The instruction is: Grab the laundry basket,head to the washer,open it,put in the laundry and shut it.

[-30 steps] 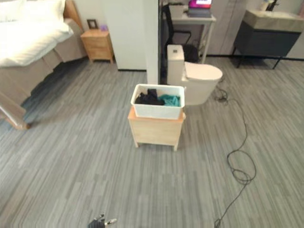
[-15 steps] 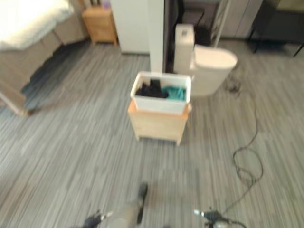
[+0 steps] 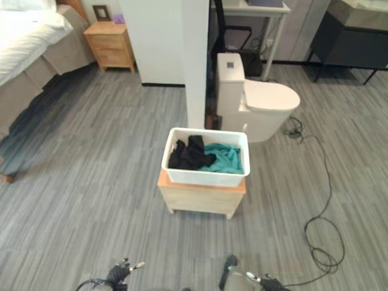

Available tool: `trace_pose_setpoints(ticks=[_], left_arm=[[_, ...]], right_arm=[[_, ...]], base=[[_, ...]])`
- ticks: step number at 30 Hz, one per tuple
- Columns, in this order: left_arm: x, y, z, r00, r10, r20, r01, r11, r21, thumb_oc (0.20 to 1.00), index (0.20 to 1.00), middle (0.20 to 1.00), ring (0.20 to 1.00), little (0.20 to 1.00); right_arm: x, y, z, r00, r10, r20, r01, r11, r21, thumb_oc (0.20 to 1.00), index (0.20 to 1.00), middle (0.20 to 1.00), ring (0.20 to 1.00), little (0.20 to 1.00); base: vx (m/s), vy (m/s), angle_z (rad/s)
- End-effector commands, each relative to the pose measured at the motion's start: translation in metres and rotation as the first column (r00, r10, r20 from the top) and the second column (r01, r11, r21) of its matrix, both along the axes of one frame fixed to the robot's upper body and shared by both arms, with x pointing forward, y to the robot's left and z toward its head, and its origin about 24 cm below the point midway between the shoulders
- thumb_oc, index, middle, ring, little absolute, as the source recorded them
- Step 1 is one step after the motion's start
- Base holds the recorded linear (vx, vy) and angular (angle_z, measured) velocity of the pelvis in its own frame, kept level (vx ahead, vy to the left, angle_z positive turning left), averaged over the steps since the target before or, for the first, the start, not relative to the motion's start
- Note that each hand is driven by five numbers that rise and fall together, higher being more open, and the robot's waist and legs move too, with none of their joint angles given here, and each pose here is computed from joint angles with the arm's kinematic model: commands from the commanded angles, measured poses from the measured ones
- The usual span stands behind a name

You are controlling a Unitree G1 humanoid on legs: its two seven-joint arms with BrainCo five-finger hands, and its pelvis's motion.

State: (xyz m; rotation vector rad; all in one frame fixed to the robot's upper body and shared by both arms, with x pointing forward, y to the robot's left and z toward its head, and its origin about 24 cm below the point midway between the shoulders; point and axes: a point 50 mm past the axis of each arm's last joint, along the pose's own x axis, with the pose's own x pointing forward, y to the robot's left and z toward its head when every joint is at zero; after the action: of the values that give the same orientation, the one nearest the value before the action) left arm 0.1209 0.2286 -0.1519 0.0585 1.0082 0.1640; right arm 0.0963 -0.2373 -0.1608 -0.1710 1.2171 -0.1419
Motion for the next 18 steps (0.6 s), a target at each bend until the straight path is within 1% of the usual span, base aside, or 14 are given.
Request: trace_pose_setpoints(ticks=[1,2,6,10,11,12,13,16,17,18], left_arm=[[0.006,0.004,0.004,0.999,-0.030,0.044,0.029,0.999,0.027,1.000,1.000,1.000,1.000,1.000],[0.009,0.001,0.005,0.997,-0.056,0.046,0.054,0.998,0.028,1.000,1.000,1.000,1.000,1.000],[0.014,-0.004,0.005,0.996,-0.073,0.053,0.071,0.997,0.030,1.000,1.000,1.000,1.000,1.000],[0.017,-0.008,0.005,0.996,-0.059,0.065,0.058,0.998,0.022,1.000,1.000,1.000,1.000,1.000],[0.018,-0.009,0.006,0.996,-0.054,0.072,0.053,0.998,0.015,1.000,1.000,1.000,1.000,1.000],[0.021,-0.008,0.007,0.995,-0.026,0.092,0.025,1.000,0.011,1.000,1.000,1.000,1.000,1.000],[0.021,-0.008,0.007,0.995,-0.026,0.092,0.025,1.000,0.011,1.000,1.000,1.000,1.000,1.000],[0.029,-0.004,0.014,0.979,0.098,0.176,-0.099,0.995,-0.007,1.000,1.000,1.000,1.000,1.000],[0.023,-0.004,0.013,0.971,0.156,0.179,-0.154,0.988,-0.027,1.000,1.000,1.000,1.000,1.000],[0.023,-0.004,0.013,0.971,0.156,0.179,-0.154,0.988,-0.028,1.000,1.000,1.000,1.000,1.000]], right_arm=[[-0.018,-0.008,-0.002,0.997,-0.007,-0.071,0.005,1.000,-0.024,1.000,1.000,1.000,1.000,1.000],[-0.029,-0.013,-0.003,0.995,-0.038,-0.087,0.036,0.999,-0.031,1.000,1.000,1.000,1.000,1.000],[-0.045,-0.020,-0.003,0.990,-0.085,-0.113,0.081,0.996,-0.045,1.000,1.000,1.000,1.000,1.000],[-0.047,-0.023,-0.002,0.988,-0.093,-0.121,0.086,0.994,-0.062,1.000,1.000,1.000,1.000,1.000],[-0.046,-0.024,-0.002,0.989,-0.100,-0.111,0.094,0.993,-0.065,1.000,1.000,1.000,1.000,1.000],[-0.037,-0.027,0.001,0.991,-0.108,-0.074,0.102,0.992,-0.076,1.000,1.000,1.000,1.000,1.000],[-0.037,-0.027,0.001,0.991,-0.108,-0.074,0.102,0.992,-0.076,1.000,1.000,1.000,1.000,1.000],[-0.015,-0.040,0.009,0.982,-0.189,0.028,0.191,0.974,-0.126,1.000,1.000,1.000,1.000,1.000],[0.002,-0.045,0.015,0.966,-0.235,0.104,0.247,0.961,-0.125,1.000,1.000,1.000,1.000,1.000],[0.002,-0.045,0.015,0.966,-0.235,0.104,0.247,0.961,-0.125,1.000,1.000,1.000,1.000,1.000]], base=[[0.40,-0.153,0.58],[0.43,-0.190,0.71],[0.34,-0.188,0.62],[0.19,-0.176,0.18],[0.13,-0.234,0.27],[0.07,-0.154,-0.09],[0.12,-0.158,-0.64],[0.15,0.013,-0.25],[0.10,0.088,-0.04],[0.13,0.094,-0.36]])
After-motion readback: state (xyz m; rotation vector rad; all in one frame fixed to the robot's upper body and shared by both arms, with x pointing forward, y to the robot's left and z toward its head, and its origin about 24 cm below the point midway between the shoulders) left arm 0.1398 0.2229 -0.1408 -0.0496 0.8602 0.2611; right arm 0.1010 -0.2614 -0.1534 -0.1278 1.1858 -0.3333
